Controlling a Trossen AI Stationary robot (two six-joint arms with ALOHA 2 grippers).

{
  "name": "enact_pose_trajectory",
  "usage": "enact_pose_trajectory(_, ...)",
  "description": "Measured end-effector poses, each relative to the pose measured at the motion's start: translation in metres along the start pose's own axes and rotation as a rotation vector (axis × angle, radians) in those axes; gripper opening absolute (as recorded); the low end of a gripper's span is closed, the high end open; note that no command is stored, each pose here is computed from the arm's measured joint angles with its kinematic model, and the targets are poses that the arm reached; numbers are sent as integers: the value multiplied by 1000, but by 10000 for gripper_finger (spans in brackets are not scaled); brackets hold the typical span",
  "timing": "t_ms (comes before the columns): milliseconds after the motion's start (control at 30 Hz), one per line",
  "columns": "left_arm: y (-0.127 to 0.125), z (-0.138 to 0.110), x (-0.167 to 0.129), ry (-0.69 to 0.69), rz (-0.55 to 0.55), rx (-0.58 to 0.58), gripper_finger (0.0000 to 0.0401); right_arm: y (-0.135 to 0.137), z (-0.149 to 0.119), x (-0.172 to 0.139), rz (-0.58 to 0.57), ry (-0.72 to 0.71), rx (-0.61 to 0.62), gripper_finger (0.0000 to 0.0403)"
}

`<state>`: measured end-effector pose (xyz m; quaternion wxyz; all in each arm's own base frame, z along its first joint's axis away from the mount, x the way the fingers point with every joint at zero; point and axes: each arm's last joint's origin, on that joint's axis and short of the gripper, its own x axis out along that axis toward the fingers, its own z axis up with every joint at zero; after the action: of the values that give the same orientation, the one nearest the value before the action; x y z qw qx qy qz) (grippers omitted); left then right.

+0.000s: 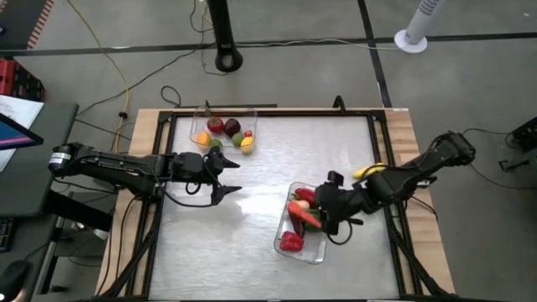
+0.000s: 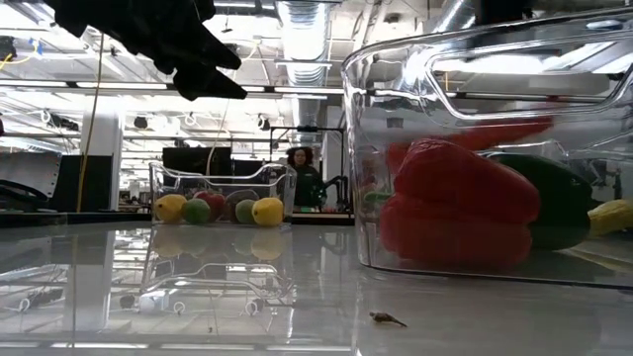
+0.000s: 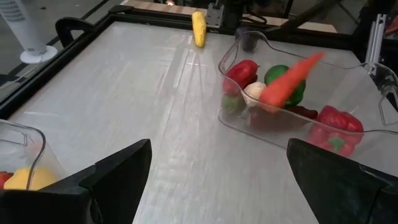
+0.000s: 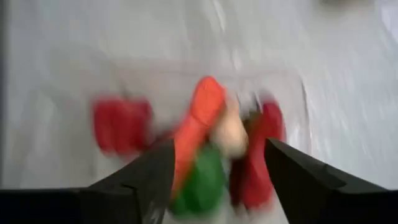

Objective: Sort produce into baskets
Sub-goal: Put the onion into the bottom transparent bin

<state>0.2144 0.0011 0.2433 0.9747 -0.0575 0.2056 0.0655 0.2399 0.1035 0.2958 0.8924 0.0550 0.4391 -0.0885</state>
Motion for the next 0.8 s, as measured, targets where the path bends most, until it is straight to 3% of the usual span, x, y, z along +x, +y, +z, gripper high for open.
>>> enact_pose_trajectory(133,0,-2,0,16,2,-3,361,-16,-20,-3,-103,234,30,291)
enact_pose_trajectory(233,1,-5,0,47,7,-1,361,-14,-39,-5,-139,342,25,291)
enact_pose_trajectory(533,1,-4,0,37,12,-2,361,-14,-99,5,-302,559,37,296)
enact_pose_trajectory(800,1,-2,0,22,10,-4,361,-37,-115,24,-375,699,123,352)
